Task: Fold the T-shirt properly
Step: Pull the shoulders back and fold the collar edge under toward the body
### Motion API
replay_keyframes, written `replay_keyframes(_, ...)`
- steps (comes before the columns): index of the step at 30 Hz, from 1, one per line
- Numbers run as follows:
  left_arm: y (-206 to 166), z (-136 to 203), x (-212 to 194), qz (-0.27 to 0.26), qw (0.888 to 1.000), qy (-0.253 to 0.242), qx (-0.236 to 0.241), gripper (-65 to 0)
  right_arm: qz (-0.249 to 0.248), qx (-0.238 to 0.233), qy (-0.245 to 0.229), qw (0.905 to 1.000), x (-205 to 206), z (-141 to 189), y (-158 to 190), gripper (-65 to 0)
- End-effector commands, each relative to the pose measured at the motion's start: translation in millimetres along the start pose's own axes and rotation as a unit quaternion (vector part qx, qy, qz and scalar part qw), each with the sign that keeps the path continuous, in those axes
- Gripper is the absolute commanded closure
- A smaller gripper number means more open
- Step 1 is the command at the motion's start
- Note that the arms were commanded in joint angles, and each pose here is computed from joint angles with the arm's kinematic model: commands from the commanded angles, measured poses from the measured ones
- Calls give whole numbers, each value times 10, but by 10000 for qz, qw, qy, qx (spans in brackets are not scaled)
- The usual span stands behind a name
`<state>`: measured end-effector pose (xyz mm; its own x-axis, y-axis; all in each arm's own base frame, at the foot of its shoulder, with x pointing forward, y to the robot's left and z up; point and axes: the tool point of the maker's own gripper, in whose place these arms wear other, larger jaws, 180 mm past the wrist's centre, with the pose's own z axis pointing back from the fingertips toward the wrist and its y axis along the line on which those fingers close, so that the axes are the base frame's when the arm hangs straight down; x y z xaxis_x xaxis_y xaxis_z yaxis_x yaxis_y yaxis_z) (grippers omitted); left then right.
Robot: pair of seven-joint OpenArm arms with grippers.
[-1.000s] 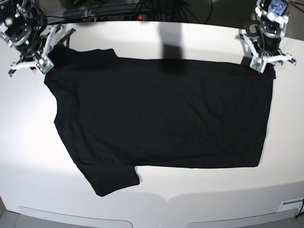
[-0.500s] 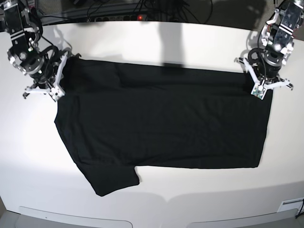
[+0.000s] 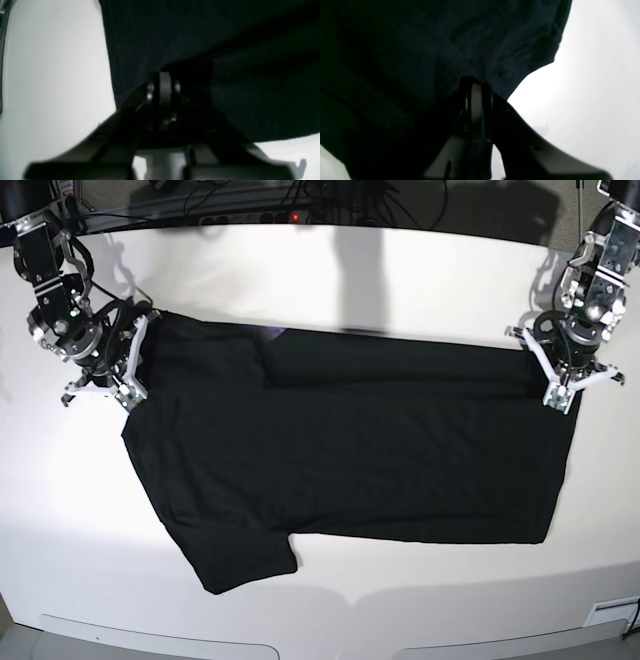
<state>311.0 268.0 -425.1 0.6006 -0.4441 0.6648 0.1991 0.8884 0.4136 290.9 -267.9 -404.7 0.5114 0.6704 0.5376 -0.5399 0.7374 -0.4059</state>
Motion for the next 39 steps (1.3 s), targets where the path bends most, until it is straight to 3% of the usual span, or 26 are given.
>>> replay_keyframes(1,213,-10,121,-52,9996,-70,279,-157,-15,-241,-156,9996,112,41,-216,-130)
replay_keyframes(4,293,1,126,-10,9990,140,415,-264,-468,-196,-338,9981,177,73,-261,-186)
replay_keyframes(9,470,74,233,167,9975,54,680,-265,-1088,-360,-590,9917,292,212,-526,-185)
replay_keyframes(14,410,150,488,533,9969,-271,518,-264,-1698,-30,-917,9812,453,338,-560,-184)
replay_keyframes(24,315,242,789,733,9943,-703,316,-263,-2692,761,-1480,9486,815,229,30,-184)
replay_keyframes(26,280,243,817,914,9925,-781,201,-224,-2925,919,-1575,9387,889,202,157,-162)
replay_keyframes(28,264,241,855,1000,9907,-909,167,-130,-3044,1027,-1521,9347,911,162,283,-74)
replay_keyframes(29,269,232,854,1005,9904,-936,185,-75,-3044,1050,-1436,9358,898,138,339,-11)
replay_keyframes(31,298,189,788,1022,9903,-914,247,0,-2936,1011,-1200,9430,834,85,423,0)
replay_keyframes(34,318,87,576,1168,9898,-761,307,0,-2755,899,-947,9524,759,28,492,0)
replay_keyframes(39,136,-111,247,1370,9897,-402,85,0,-2592,790,-740,9597,686,-8,530,0)
